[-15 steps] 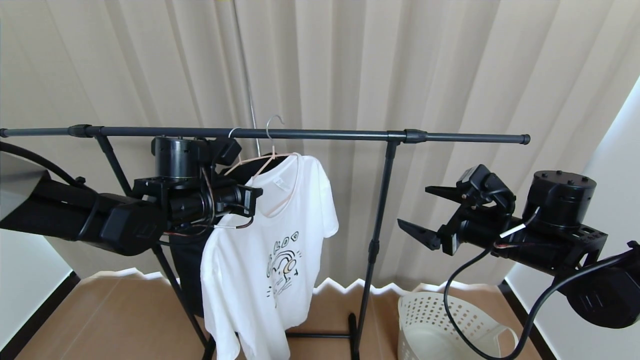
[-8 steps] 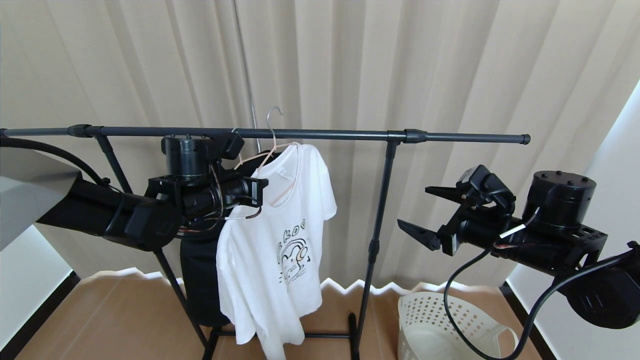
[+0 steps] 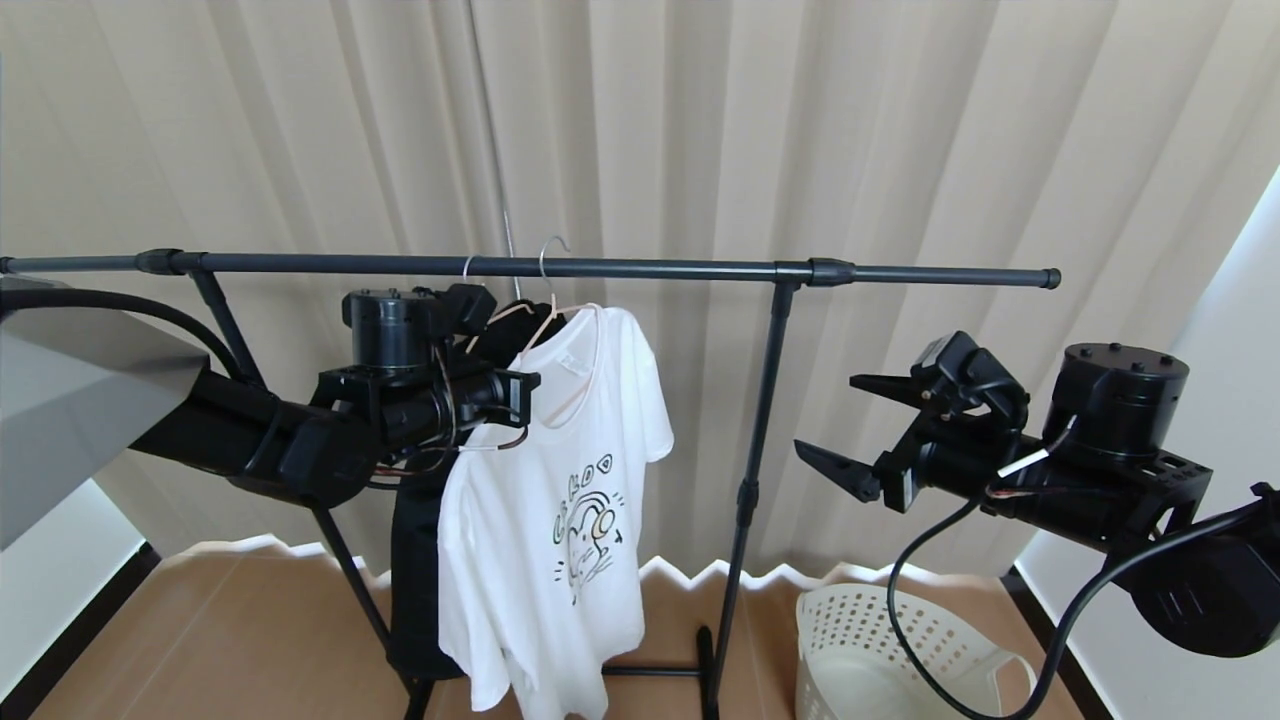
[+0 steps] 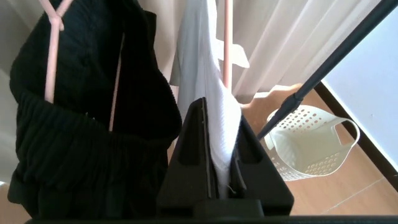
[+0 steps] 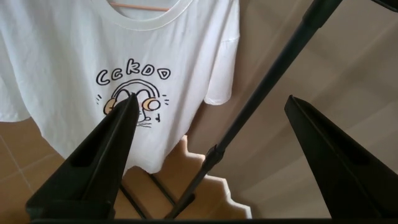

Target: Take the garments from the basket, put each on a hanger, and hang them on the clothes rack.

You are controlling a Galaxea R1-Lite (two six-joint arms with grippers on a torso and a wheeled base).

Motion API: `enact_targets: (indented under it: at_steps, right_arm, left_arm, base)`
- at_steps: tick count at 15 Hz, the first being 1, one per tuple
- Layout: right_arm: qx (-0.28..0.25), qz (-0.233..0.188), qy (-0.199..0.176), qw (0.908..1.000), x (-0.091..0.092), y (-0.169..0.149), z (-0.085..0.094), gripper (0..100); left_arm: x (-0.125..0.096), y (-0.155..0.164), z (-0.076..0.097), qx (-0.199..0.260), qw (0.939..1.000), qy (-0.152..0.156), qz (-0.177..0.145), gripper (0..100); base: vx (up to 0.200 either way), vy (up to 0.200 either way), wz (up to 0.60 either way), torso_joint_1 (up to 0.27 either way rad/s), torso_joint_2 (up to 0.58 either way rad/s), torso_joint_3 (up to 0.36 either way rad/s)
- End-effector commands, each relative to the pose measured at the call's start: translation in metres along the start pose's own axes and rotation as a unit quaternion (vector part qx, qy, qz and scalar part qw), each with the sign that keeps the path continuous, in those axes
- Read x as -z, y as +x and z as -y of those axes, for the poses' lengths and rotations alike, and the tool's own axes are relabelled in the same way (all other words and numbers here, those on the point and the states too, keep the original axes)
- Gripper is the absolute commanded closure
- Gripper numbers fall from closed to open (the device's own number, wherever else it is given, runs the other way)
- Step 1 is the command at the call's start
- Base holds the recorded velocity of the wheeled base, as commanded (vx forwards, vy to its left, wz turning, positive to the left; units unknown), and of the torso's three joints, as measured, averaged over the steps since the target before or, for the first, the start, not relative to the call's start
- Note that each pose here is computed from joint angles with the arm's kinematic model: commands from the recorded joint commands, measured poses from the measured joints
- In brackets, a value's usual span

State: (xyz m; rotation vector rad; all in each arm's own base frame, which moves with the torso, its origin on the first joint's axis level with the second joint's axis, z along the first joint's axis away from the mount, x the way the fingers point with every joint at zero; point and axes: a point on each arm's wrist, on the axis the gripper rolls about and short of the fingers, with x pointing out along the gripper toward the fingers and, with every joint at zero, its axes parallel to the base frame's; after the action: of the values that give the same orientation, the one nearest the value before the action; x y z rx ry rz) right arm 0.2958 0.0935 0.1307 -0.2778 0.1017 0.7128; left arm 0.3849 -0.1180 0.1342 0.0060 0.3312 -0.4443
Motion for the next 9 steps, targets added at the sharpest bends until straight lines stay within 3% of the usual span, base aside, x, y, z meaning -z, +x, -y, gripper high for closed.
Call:
enact_targets:
  at_steps: [1,9]
  right_arm:
    - [-0.002,-0.004,0.002,1.0,0.003,0.0021,-0.0002,0]
    - [-0.002,-0.005,0.002,1.0,0.0034,0.0023,-0.0003,0]
  left_arm:
    - [0.006,0.0044,-0.0015,-0.002,1.0,-0.001,-0.006,100]
    - [0.0119,0.0101,-0.0031,-0.001,0.9999,-0.012,-0.01,100]
  base:
    - [0.0,0.0,0.0,0.0,0.0,0.0]
    - [0.0,0.0,0.0,0.0,0.0,0.0]
